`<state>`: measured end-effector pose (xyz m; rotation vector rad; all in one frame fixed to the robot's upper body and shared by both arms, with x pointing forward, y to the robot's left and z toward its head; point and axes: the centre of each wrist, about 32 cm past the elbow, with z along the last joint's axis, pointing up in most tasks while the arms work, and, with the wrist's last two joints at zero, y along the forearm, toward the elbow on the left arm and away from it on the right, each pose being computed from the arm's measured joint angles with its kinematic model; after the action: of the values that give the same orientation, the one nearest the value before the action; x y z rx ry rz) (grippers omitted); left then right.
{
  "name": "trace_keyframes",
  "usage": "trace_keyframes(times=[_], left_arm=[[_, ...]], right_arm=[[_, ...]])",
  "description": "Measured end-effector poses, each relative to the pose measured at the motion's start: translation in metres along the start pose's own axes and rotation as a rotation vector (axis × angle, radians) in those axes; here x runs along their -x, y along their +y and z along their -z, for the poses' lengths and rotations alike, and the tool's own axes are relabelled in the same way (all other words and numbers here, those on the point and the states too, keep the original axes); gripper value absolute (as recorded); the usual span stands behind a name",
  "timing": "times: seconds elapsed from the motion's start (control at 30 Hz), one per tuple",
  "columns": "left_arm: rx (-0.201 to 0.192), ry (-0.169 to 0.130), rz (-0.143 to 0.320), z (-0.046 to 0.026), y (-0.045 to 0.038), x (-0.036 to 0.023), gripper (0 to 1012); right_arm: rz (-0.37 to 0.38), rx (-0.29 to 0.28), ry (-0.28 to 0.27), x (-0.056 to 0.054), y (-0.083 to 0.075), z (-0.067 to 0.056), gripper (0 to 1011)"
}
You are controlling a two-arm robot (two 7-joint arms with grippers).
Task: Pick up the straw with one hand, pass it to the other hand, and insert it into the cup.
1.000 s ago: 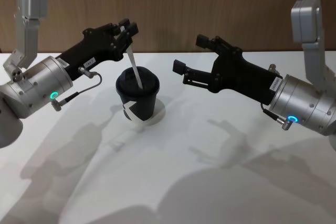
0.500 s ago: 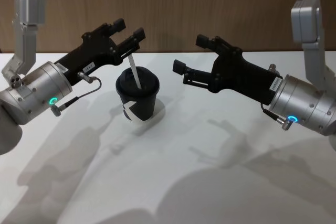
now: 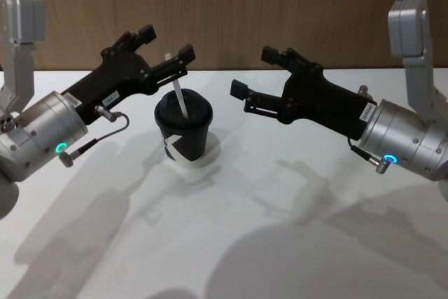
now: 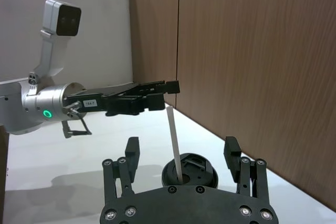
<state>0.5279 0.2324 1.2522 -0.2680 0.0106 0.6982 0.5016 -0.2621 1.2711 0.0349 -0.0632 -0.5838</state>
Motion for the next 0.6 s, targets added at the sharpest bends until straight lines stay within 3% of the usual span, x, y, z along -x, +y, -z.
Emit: trace_keyframes(times=[0.6], left_arm=[[-0.002,0.022,-0.048,0.0018,0.0335,0.0255,1003]], right_arm=[[0.005,0.004,0.004,0.001,-0.001,0.001,1001]])
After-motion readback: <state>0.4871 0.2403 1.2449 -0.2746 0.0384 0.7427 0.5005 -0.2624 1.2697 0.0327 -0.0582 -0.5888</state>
